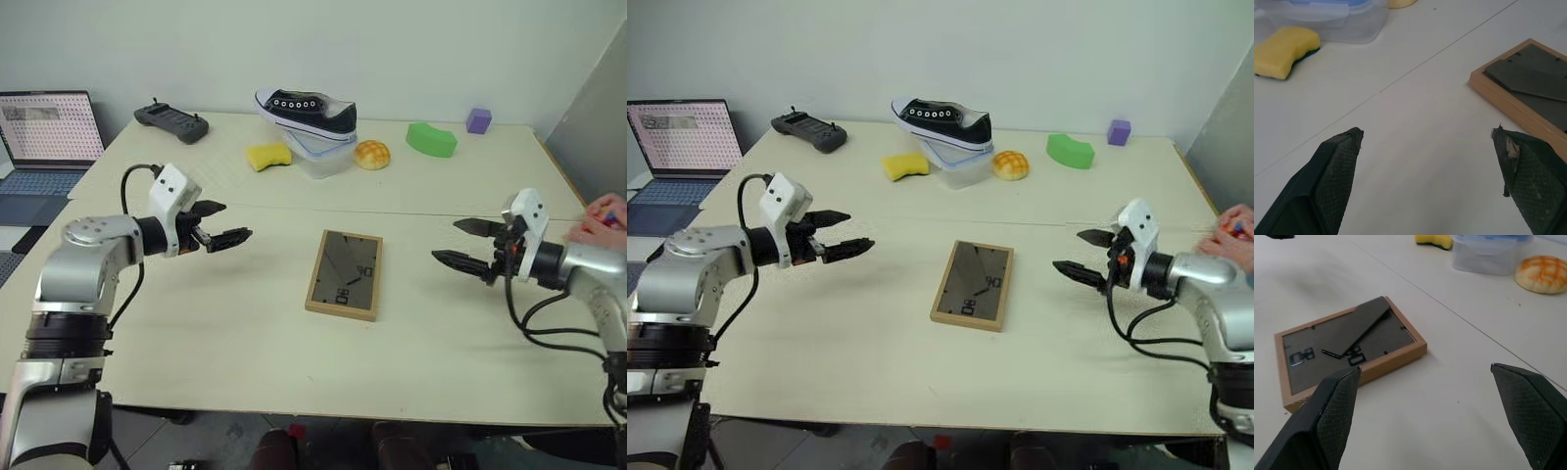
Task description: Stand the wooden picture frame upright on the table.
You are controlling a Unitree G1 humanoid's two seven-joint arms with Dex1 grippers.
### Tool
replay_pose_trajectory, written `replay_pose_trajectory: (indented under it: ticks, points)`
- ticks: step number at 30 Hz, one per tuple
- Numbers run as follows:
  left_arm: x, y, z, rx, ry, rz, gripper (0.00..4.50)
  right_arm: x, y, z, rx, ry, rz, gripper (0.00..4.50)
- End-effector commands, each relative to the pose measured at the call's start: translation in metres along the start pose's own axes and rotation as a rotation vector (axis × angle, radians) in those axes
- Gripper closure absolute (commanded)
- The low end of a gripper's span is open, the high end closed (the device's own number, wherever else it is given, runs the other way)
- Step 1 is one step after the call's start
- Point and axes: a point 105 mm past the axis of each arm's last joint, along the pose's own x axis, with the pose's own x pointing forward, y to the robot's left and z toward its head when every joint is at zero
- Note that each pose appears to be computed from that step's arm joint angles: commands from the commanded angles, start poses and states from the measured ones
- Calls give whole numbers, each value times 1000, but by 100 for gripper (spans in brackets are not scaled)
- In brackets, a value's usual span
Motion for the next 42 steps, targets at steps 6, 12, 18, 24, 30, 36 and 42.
replay_pose_trajectory:
  ticks: [6,12,18,24,30,36,42]
  points:
    - [4,2,8,34,-31,10,0,-4,-15,4,-46,3,-56,1]
    - [24,-6,5,-25,-87,6,98,14,-16,-13,-52,18,-163,105]
    - [70,-21,-1,-10,-87,56,233,47,-6,-27,-58,22,-236,258]
    - [101,-39,-4,33,-84,47,363,72,10,-43,-36,36,-253,400]
    - [125,-57,-12,34,-71,30,446,100,26,-40,-10,18,-241,450]
    - [137,-83,-26,-5,-25,-22,446,123,60,-42,11,27,-114,450]
    - [124,-104,-31,-20,-5,-77,446,126,85,-41,35,15,-17,450]
